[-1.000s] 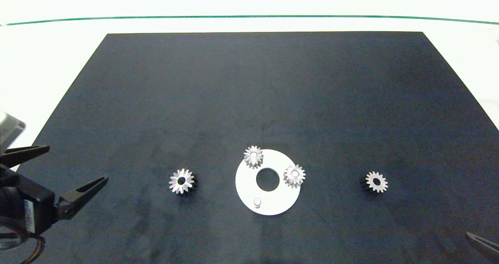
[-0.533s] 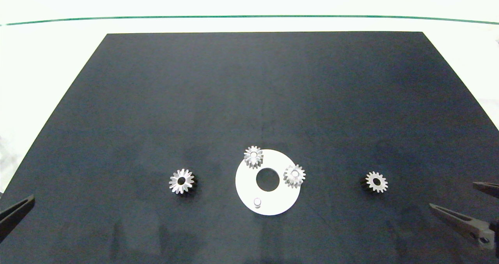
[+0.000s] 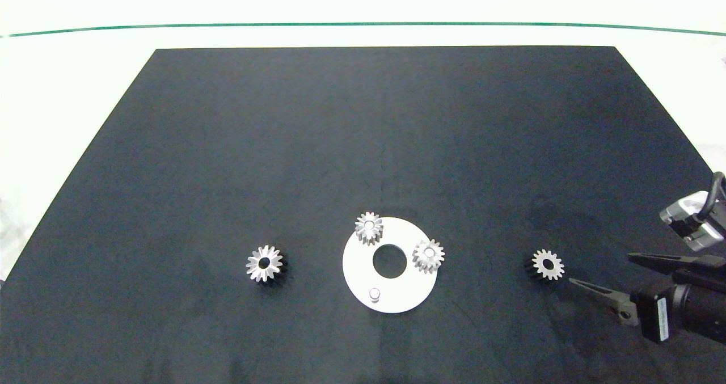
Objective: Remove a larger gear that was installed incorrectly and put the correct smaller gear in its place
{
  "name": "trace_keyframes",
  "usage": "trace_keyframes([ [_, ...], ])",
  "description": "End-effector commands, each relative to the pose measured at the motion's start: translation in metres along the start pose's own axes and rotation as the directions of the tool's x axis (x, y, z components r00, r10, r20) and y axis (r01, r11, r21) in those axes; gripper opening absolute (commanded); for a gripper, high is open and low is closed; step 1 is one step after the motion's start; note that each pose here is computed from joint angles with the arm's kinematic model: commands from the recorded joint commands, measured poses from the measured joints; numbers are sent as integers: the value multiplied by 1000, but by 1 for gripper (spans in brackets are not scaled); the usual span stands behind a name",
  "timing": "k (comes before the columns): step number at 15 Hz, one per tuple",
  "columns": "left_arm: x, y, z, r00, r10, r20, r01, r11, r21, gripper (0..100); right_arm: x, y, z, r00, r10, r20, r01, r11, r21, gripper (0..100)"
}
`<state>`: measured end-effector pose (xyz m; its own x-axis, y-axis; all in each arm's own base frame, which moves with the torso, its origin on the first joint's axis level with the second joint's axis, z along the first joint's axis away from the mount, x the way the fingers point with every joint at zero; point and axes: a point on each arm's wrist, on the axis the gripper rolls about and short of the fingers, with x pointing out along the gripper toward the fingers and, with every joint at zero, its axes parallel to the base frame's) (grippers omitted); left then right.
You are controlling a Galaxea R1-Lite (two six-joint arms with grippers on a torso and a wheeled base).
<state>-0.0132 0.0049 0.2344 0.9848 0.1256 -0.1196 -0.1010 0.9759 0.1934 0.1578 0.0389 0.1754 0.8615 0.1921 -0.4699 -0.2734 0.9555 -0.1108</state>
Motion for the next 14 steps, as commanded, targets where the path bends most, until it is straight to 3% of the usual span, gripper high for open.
trace_keyframes([
  [1, -5, 0, -4, 1000, 6, 13, -6, 1000, 0, 100, 27, 7, -4, 998, 34, -52, -35, 999, -18, 100],
  [5, -6, 0, -8, 1000, 2, 16, -1, 1000, -1, 100, 41, 17, -4, 996, 69, -51, -71, 997, -40, 100],
  [14, -10, -1, -20, 1000, -1, 19, 1, 1000, 0, 100, 61, 21, -2, 1000, 8, -27, -10, 999, -53, 100],
])
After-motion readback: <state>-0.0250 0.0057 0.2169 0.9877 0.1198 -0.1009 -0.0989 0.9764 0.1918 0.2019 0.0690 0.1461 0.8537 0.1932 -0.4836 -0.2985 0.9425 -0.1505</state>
